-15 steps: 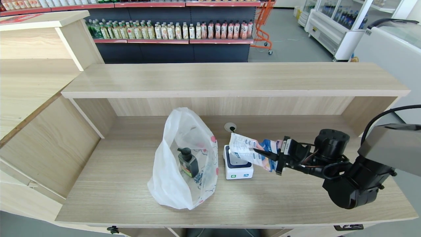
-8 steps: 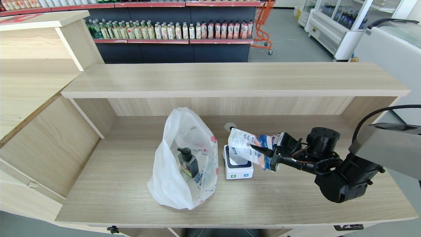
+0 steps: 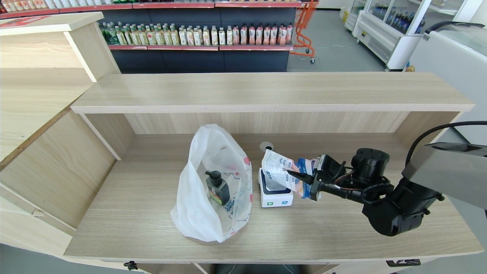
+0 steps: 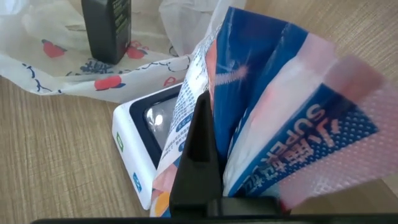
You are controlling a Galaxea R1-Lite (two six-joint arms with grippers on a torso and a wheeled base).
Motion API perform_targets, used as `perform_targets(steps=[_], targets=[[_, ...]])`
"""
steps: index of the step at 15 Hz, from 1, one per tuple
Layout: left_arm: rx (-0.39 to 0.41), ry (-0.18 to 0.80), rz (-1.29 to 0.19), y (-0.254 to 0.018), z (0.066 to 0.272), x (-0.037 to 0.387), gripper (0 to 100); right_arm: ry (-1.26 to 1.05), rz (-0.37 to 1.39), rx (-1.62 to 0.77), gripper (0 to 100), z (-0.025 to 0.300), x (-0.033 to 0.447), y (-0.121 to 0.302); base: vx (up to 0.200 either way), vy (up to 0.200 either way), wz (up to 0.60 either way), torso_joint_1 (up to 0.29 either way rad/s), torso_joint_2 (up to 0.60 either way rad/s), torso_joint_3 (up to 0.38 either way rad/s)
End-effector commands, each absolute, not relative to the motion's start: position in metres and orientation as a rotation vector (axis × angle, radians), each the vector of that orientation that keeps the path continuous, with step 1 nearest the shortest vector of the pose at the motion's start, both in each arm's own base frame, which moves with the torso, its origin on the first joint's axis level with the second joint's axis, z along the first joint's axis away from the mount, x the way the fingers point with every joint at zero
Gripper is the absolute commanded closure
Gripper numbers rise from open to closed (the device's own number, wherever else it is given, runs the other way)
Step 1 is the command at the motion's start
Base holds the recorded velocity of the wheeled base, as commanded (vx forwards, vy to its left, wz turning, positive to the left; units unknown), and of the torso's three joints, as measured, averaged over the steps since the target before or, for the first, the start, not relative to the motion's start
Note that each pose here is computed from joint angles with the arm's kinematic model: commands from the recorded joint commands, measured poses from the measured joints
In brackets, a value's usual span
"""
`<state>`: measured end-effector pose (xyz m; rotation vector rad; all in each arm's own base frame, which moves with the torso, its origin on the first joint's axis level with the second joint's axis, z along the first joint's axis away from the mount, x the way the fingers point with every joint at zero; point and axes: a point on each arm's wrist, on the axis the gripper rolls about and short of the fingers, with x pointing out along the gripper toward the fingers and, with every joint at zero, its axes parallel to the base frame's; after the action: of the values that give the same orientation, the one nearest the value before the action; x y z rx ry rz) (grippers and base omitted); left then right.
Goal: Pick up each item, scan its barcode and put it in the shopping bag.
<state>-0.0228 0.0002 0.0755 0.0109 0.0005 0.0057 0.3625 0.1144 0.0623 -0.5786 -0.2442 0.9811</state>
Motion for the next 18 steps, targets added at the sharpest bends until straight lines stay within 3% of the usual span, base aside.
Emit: perform_targets(steps=[1,5,7,12,13,15,18], targets=[[0.011,0.002,0.006,0.0,0.076,-0.023,0,-0.245,0.895,-0.513,100,0.114,0.34,0.1,0.0,0.0,0.0,0.0,0.0,0.0],[0.011,0.002,0.006,0.0,0.076,-0.023,0,0.024,0.585,-0.023,100,0.199,0.278,0.079,0.0,0.0,0.0,0.0,0.0,0.0],[0.011,0.0,0.006,0.0,0.075,-0.023,0,0.18,0.561,0.161,100,0.221,0.267,0.08,0.0,0.0,0.0,0.0,0.0,0.0],[0.005,0.002,0.008,0.0,0.076,-0.023,0,0.315,0.566,0.361,100,0.226,0.273,0.094,0.0,0.0,0.0,0.0,0.0,0.0],[-0.04,-0.003,0.011,0.0,0.076,-0.023,0,0.324,0.567,0.369,100,0.224,0.274,0.096,0.0,0.0,0.0,0.0,0.0,0.0],[0.015,0.0,0.009,0.0,0.075,-0.023,0,0.333,0.566,0.372,100,0.222,0.276,0.097,0.0,0.0,0.0,0.0,0.0,0.0],[0.009,0.0,0.008,0.0,0.075,-0.023,0,0.34,0.563,0.404,100,0.223,0.278,0.097,0.0,0.0,0.0,0.0,0.0,0.0]])
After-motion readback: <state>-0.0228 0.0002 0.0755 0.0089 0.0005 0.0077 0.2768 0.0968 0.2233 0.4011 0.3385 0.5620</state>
